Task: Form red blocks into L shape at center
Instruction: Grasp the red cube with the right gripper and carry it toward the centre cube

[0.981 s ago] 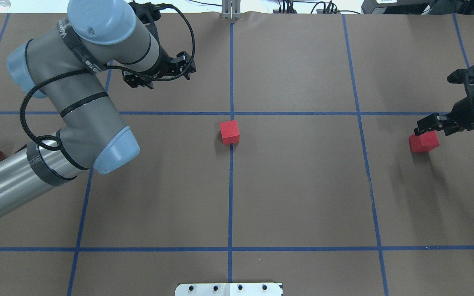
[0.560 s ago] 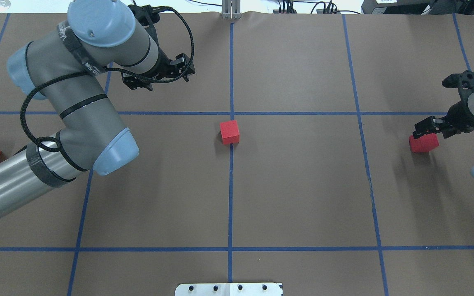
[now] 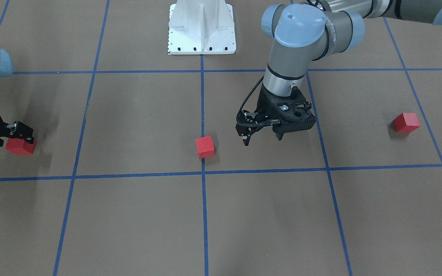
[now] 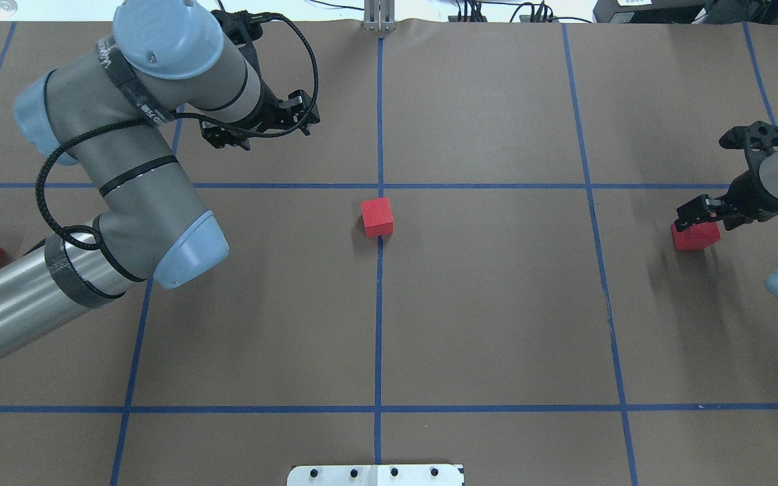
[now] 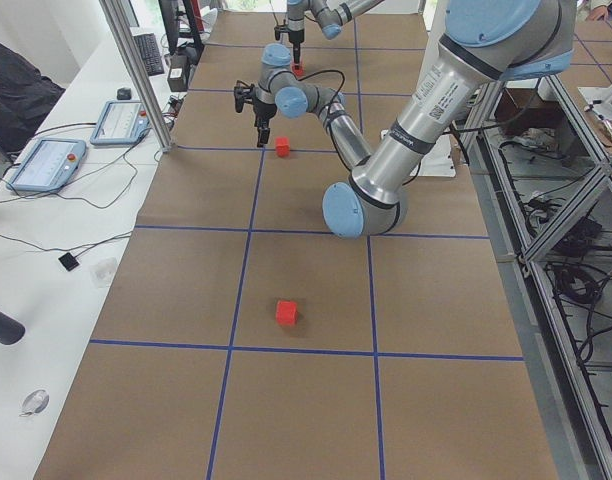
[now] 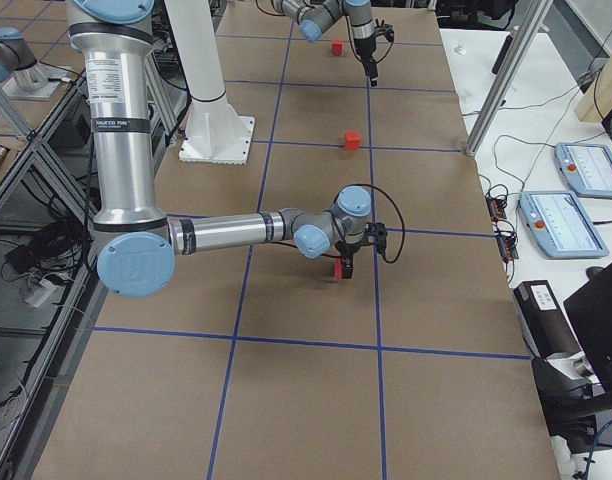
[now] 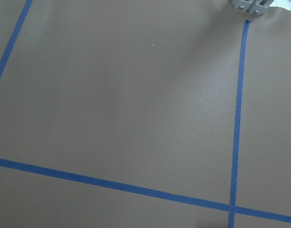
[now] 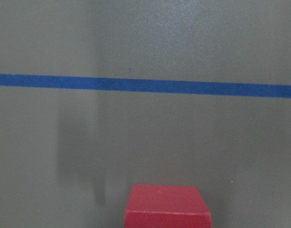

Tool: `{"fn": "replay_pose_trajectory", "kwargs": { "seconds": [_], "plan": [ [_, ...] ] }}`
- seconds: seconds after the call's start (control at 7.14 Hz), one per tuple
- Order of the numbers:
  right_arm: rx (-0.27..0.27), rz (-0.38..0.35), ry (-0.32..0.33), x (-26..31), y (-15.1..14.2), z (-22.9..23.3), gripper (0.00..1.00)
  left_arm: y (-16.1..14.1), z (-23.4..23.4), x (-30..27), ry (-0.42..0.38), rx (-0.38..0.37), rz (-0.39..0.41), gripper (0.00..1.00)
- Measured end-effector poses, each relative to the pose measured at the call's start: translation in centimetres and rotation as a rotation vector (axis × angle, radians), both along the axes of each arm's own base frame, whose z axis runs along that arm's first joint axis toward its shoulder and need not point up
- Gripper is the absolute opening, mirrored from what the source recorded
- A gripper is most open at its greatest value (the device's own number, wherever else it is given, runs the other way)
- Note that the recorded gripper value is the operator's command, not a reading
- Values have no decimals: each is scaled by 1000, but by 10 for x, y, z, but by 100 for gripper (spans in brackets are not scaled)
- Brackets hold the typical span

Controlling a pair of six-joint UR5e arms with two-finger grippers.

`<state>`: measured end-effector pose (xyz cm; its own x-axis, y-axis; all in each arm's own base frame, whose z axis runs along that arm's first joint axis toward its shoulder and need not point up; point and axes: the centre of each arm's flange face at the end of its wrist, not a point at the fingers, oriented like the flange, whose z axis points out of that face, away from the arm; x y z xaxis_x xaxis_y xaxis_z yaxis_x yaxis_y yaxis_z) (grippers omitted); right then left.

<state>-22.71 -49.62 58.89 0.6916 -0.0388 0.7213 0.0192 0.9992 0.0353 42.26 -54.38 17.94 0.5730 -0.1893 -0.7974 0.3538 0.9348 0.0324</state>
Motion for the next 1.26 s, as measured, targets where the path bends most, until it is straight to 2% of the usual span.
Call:
{"fn": "replay_pose_trajectory", "kwargs": {
  "seconds": [0.14, 0.42, 0.7, 1.12, 1.26],
  "plan": [
    [1, -4, 0, -2, 1, 0, 3, 0, 1, 0, 0, -1, 0, 100],
    [34, -18, -12, -2, 2, -2, 0, 1, 3, -2, -2, -2, -1, 100],
    [83, -29, -52, -4, 0, -37, 0, 8, 17, -13, -12, 11, 9, 100],
    [107, -66, -94, -49, -29, -174, 0, 24, 89, -79, -119, 110, 88, 100],
    [153, -103, -97, -83, -22, -220, 0, 22, 110, -103, -155, 134, 110, 100]
  ]
}}
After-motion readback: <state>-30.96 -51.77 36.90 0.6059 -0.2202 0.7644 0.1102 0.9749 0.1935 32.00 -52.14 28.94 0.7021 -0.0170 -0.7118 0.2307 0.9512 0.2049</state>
